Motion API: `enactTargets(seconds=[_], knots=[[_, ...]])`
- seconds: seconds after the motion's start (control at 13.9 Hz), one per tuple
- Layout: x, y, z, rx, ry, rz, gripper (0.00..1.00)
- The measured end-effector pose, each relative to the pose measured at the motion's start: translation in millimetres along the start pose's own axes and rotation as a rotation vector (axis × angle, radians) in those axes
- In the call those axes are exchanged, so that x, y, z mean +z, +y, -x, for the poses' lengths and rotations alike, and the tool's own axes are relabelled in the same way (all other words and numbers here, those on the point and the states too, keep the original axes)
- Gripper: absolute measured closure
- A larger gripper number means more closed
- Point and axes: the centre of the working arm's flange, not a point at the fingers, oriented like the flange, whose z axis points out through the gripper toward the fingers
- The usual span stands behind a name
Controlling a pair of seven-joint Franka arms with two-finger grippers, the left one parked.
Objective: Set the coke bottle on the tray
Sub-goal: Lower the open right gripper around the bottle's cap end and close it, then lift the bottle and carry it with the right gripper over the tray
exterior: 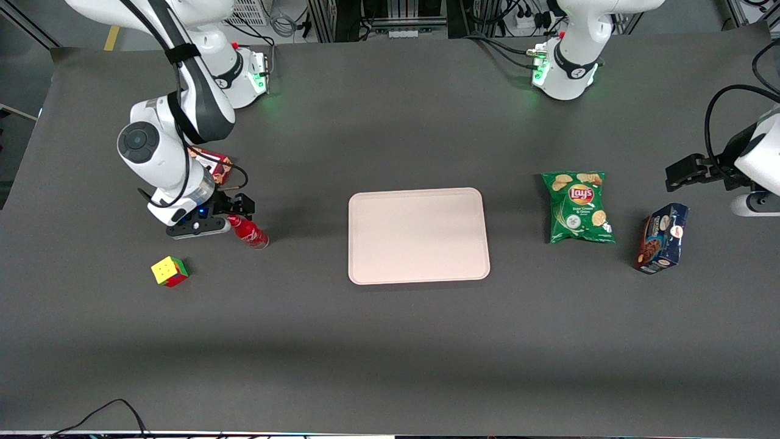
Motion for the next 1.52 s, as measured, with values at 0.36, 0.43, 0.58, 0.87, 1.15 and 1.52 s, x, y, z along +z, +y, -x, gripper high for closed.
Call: enactTargets(seconds=[0.36, 0.43, 0.58, 0.87, 1.15, 1.52], knots=[[0, -1, -1, -0.001, 0.011, -0.001, 0.05], [0, -1, -2, -0.002, 0.014, -0.001, 0.16], [0, -2, -2, -0.004, 0.016, -0.002, 0.4], [-1, -4, -2, -0.009, 0.023, -0.003, 0.68], [-12, -9, -8, -0.018, 0.026, -0.003, 0.68], [-135, -24, -22, -0.04, -0.071, 0.025, 0.68]])
